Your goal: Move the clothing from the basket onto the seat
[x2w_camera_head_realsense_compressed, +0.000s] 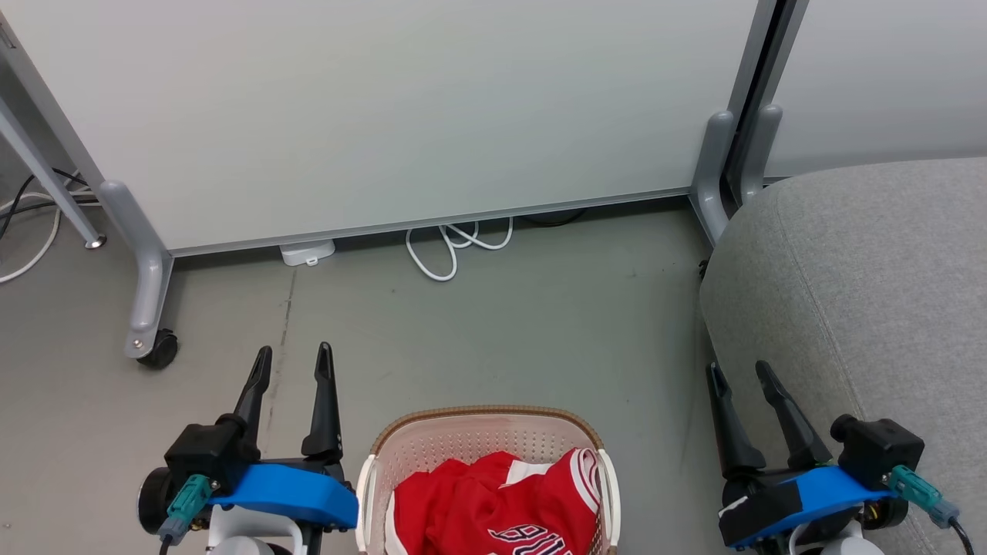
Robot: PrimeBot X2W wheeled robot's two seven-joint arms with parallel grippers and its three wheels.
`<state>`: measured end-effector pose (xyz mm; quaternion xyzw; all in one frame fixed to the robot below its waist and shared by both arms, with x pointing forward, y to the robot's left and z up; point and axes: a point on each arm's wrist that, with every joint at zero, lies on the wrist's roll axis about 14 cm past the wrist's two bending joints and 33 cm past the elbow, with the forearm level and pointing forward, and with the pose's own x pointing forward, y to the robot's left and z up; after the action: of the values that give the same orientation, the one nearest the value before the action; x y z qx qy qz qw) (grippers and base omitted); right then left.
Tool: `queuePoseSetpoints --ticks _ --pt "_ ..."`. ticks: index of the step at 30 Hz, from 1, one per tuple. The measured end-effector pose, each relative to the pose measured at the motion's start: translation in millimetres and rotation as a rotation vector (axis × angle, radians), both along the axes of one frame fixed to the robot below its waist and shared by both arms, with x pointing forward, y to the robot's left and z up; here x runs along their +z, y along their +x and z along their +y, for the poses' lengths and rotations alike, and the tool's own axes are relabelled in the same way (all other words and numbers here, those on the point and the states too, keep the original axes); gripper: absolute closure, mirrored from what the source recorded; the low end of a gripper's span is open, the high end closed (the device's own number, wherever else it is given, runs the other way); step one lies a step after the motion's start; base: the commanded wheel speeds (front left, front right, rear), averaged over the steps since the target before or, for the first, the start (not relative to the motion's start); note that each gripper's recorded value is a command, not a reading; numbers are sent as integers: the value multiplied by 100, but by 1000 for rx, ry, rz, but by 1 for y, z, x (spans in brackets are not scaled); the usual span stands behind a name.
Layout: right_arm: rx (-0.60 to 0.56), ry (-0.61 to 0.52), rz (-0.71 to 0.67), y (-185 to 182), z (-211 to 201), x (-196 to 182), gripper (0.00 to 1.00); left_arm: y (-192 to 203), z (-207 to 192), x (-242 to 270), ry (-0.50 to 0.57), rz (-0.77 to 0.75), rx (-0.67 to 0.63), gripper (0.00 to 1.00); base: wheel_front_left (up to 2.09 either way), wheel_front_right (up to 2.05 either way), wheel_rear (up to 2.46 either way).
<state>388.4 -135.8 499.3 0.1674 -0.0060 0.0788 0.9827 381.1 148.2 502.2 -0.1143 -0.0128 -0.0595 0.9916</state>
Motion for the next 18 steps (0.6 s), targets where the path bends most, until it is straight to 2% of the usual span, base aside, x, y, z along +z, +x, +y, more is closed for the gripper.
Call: queuePoseSetpoints --ticks 18 --pt "47 -136 -34 2 12 -2 0 2 -7 2 132 -39 -37 0 0 0 0"
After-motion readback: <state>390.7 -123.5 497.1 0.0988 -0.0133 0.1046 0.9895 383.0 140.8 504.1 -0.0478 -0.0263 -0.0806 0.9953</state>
